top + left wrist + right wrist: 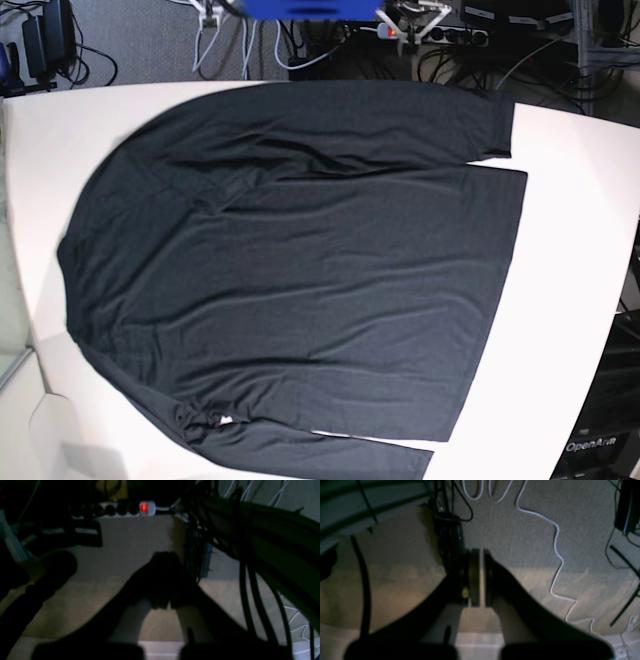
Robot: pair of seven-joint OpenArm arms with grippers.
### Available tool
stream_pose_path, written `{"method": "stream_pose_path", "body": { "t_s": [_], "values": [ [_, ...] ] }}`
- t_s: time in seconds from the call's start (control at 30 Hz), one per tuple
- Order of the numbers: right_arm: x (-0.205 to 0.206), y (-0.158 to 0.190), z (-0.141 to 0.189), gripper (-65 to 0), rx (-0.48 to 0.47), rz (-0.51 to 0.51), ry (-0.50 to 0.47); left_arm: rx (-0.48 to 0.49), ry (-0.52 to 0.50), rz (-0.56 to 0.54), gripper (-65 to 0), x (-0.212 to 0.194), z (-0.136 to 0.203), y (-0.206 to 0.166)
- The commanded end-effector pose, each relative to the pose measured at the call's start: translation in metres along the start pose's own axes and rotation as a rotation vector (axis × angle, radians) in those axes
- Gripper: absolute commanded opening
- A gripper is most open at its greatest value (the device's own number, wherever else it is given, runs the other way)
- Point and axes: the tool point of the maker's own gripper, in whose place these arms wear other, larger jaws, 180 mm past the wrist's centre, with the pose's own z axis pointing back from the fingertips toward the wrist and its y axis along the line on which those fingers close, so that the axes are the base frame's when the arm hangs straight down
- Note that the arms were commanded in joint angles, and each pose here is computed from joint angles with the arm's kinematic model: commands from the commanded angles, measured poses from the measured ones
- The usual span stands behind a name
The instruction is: Fold the T-shirt properly
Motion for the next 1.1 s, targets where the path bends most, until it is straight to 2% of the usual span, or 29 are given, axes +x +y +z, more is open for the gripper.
{"method": "stream_pose_path", "body": {
  "t_s": [0.0, 0.13, 0.47, 0.57, 0.73, 0.9, 1.07],
  "values": [
    [-0.001, -0.004, 0.002, -65.0, -0.015, 0.007, -0.026, -0.001, -0.012, 0.004, -65.0, -0.005, 0.002, -0.001],
    [-0.001, -0.006, 0.009, -65.0, -0.017, 0.013, -0.113, -0.003, -0.095, 0.005, -65.0, 0.003, 0.005, -0.001],
    [0.003, -0.017, 0.026, -65.0, -0.031, 0.026, -0.274, 0.008, -0.213, -0.002, -65.0, 0.004, 0.015, 0.021],
    [0.004, -0.017, 0.028, -65.0, -0.031, 0.027, -0.299, -0.067, -0.237, 0.062, -65.0, 0.006, 0.018, 0.017],
    [0.003, -0.019, 0.036, -65.0, -0.032, 0.03, -0.349, -0.121, -0.25, 0.246, -65.0, 0.004, 0.023, 0.029],
    [0.002, -0.018, 0.055, -65.0, -0.029, 0.035, -0.471, -0.173, -0.268, 0.353, -65.0, -0.004, 0.031, 0.031],
    [-0.001, -0.018, 0.068, -65.0, -0.028, 0.037, -0.529, -0.121, -0.425, 0.382, -65.0, -0.007, 0.051, 0.044]
  ]
}}
